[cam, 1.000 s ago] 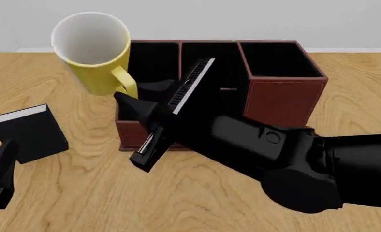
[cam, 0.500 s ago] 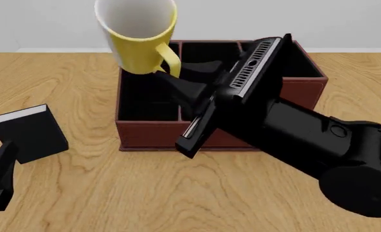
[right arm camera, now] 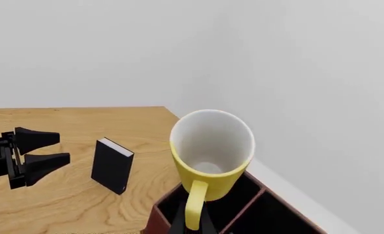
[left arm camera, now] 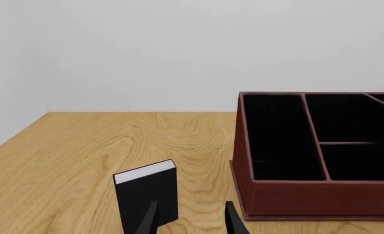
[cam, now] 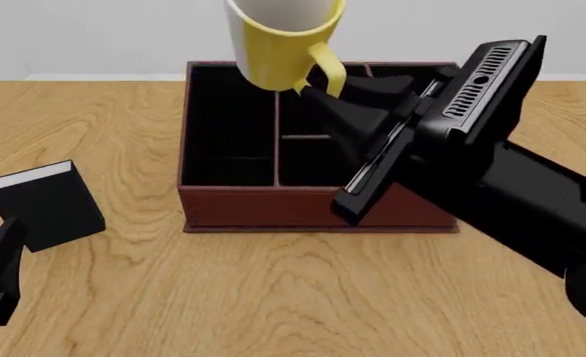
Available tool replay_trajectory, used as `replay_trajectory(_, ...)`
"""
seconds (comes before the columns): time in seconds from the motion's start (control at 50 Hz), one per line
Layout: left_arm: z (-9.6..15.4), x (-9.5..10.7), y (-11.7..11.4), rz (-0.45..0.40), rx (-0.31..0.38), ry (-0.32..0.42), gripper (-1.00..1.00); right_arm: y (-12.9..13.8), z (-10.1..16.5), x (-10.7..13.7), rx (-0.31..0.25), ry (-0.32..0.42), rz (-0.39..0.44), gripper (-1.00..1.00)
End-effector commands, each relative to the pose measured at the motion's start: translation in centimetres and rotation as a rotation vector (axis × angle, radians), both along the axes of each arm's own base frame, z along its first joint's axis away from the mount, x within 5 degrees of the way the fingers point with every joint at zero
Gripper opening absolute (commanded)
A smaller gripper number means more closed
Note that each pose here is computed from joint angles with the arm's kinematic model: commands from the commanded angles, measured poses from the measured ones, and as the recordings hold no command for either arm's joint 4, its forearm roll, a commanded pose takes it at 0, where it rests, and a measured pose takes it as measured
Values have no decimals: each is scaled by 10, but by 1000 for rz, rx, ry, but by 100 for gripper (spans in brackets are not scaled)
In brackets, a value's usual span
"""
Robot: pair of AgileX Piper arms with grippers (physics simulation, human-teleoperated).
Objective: Pick up the yellow and white mug and place it to the right of the caddy.
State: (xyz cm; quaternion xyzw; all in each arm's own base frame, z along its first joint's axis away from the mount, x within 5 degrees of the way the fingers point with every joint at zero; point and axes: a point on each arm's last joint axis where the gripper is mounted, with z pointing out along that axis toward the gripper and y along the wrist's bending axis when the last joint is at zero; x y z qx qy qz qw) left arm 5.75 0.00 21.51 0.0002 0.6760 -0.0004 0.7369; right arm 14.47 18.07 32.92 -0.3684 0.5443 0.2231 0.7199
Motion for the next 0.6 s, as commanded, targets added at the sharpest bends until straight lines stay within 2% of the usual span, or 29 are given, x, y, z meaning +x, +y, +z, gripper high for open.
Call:
replay_trajectory(0.02,0,0,0,0,0,1,100,-17,4,-1,13,-14,-45,-100)
replay_trajectory(0.6,0,0,0,0,0,0,100,-44,8,0,12,-39,-139,-100)
